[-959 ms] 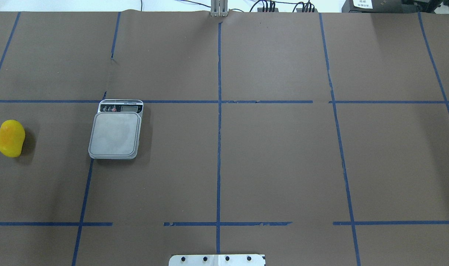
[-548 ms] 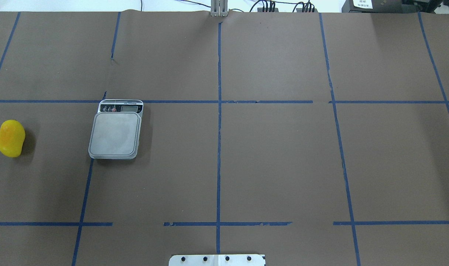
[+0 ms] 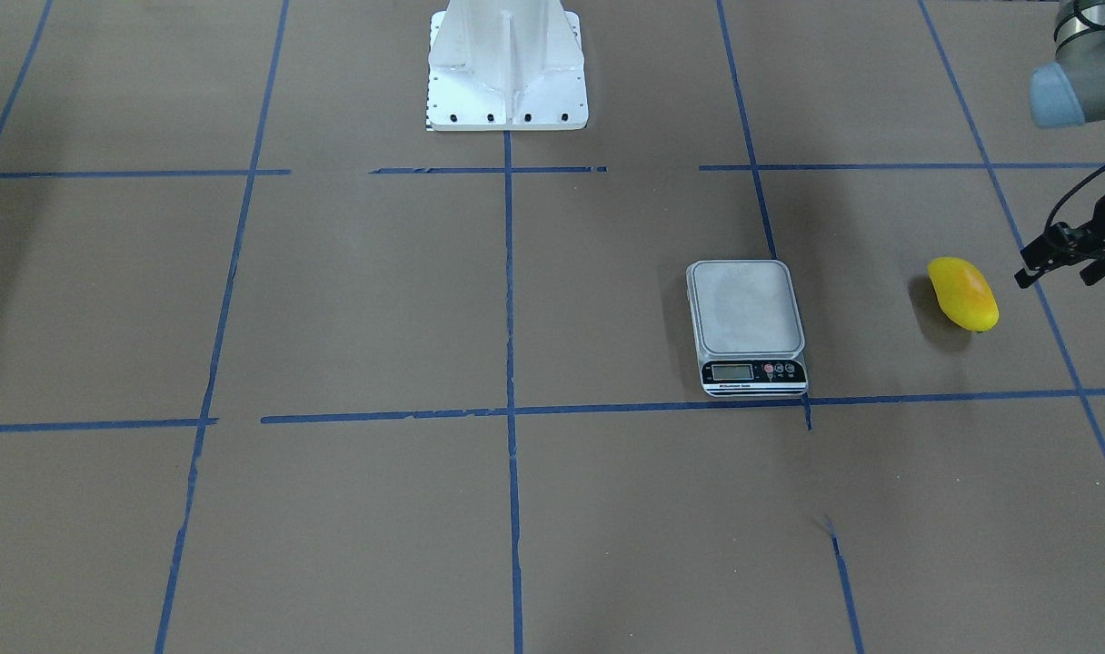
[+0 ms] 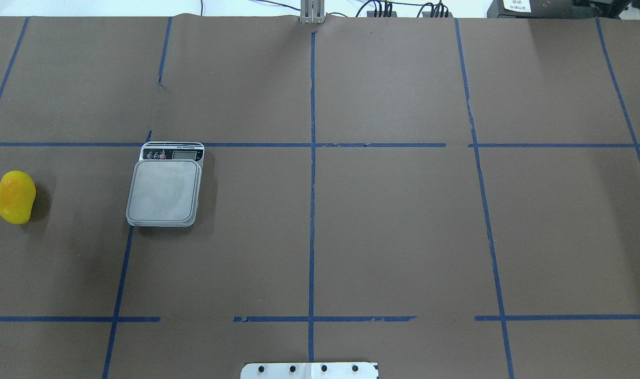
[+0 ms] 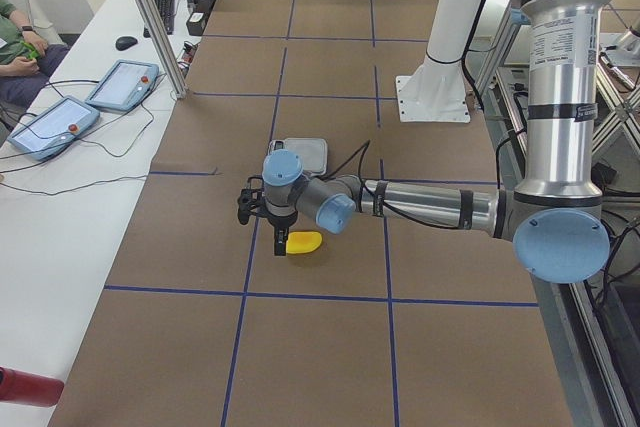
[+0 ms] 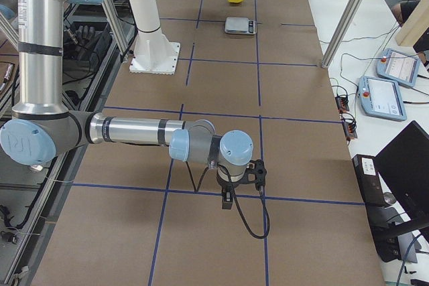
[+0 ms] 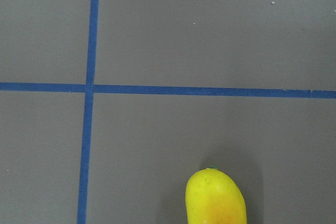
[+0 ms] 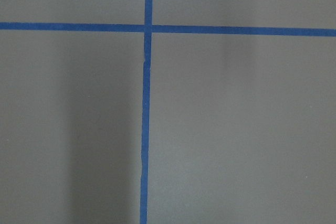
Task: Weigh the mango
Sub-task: 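Lower the left gripper around the yellow mango and close it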
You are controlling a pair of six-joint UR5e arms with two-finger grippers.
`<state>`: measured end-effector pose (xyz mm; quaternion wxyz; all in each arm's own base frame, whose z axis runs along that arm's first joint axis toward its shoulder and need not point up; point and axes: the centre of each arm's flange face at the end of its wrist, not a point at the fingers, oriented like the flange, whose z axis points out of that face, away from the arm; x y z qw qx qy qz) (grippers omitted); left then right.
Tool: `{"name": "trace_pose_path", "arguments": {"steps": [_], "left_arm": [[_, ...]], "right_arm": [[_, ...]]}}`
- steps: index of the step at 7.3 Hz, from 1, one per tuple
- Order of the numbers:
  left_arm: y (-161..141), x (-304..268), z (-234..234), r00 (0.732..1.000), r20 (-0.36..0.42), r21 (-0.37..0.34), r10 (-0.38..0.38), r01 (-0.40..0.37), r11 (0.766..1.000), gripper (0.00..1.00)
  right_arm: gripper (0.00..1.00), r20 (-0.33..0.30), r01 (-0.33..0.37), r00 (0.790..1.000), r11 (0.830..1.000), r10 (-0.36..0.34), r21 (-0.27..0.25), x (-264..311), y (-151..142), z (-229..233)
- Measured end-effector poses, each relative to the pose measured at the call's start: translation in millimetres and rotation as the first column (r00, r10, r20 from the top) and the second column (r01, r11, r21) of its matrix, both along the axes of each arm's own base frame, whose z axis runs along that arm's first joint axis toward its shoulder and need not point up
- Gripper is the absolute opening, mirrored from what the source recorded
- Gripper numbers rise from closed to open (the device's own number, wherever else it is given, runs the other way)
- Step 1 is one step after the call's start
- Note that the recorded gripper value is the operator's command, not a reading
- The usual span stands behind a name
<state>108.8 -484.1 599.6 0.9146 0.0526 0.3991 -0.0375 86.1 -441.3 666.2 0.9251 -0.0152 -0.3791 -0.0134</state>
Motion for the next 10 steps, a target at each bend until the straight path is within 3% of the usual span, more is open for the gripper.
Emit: {"name": "trace_pose_path", "arguments": {"steps": [5,8,9,10], "left_arm": [[18.6,64.3,33.3,0.998,-0.054,-0.004,0.023,-0.023,1.0,1.0],[23.6,90.5,34.3,0.998,-0.026,0.014,0.051,-0.051,0.999,1.0],[24.4,94.0,36.2,0.998,-0.019,0.014,0.057,-0.056,0.998,0.98],[25.1,96.1,39.0,0.998,-0.014,0.012,0.061,-0.061,0.998,0.88]], "right_arm": [[1.0,0.0,0.0,1.0,1.0,0.0,0.0,0.0,0.0,0.0],[1.0,0.0,0.0,1.0,1.0,0.0,0.0,0.0,0.0,0.0],[1.0,0.0,0.0,1.0,1.0,0.0,0.0,0.0,0.0,0.0],[1.0,0.0,0.0,1.0,1.0,0.0,0.0,0.0,0.0,0.0]]}}
